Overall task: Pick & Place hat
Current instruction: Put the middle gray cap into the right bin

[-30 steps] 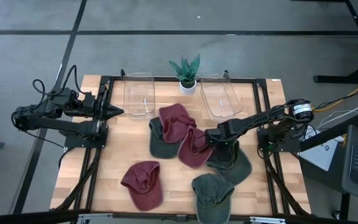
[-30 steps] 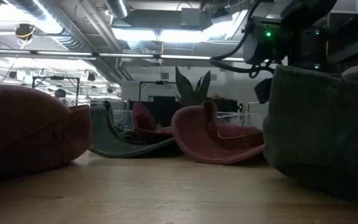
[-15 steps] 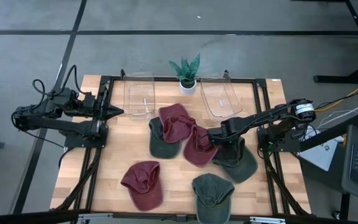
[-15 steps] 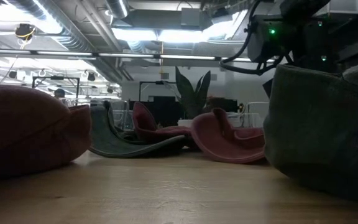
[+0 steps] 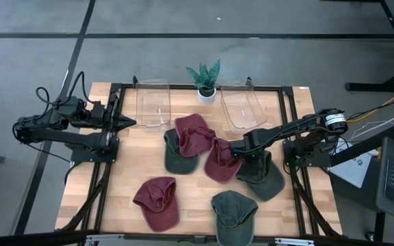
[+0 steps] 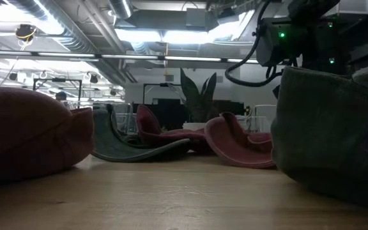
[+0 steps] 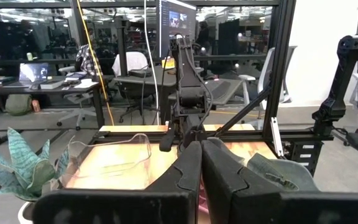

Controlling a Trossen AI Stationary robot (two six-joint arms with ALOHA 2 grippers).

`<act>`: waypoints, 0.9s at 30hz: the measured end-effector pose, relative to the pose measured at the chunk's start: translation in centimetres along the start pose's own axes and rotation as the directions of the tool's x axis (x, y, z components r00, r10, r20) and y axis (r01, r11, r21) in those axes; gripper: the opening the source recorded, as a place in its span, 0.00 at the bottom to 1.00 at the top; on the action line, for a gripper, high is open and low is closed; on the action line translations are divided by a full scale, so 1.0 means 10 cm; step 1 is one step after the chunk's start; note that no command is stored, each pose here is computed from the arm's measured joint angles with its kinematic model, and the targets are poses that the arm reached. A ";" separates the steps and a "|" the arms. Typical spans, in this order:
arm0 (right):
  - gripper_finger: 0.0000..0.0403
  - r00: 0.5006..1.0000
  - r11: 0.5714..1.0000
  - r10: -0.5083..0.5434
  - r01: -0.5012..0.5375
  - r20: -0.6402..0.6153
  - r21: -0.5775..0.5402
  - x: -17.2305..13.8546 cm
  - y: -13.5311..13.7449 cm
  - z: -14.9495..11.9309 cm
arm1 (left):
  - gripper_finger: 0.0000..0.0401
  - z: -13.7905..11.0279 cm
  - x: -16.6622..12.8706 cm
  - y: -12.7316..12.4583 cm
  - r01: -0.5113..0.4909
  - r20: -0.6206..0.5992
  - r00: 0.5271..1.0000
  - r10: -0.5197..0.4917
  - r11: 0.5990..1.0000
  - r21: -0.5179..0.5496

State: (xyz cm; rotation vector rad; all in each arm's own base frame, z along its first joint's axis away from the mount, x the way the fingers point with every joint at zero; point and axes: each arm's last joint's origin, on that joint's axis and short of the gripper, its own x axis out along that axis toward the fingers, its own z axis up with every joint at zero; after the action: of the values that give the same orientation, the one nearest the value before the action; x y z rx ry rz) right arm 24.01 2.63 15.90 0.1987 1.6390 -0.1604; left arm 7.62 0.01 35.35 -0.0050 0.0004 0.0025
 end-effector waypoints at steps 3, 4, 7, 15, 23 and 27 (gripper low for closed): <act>0.10 1.000 0.998 0.016 -0.016 -0.006 0.057 0.00 0.00 0.00 | 0.02 0.00 0.00 0.00 0.000 0.000 1.000 0.000 1.000 0.000; 0.11 1.000 0.997 0.016 -0.015 -0.007 0.076 0.00 0.00 0.00 | 0.02 0.00 0.00 0.00 0.000 0.000 1.000 0.000 1.000 0.000; 0.14 1.000 0.991 0.015 -0.013 -0.011 0.136 0.00 0.00 -0.01 | 0.03 0.00 0.00 0.00 0.000 0.000 1.000 0.000 1.000 0.000; 0.27 1.000 0.977 0.012 -0.010 -0.009 0.212 0.00 0.00 -0.01 | 0.03 0.00 0.00 0.00 0.000 0.000 1.000 0.000 1.000 0.000; 0.14 0.999 0.968 0.048 -0.042 -0.021 0.246 0.00 0.01 -0.01 | 0.03 0.00 0.00 0.00 0.000 0.000 1.000 0.000 1.000 0.000; 0.04 0.998 0.968 0.052 -0.044 -0.029 0.246 -0.01 0.01 -0.02 | 0.02 0.00 0.00 0.00 0.000 0.000 1.000 0.000 1.000 0.000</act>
State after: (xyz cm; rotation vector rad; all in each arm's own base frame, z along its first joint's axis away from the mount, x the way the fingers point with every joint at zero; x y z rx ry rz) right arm 23.85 2.78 15.99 0.4316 1.6454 -0.3246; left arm 7.62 0.01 35.35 -0.0050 0.0004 0.0027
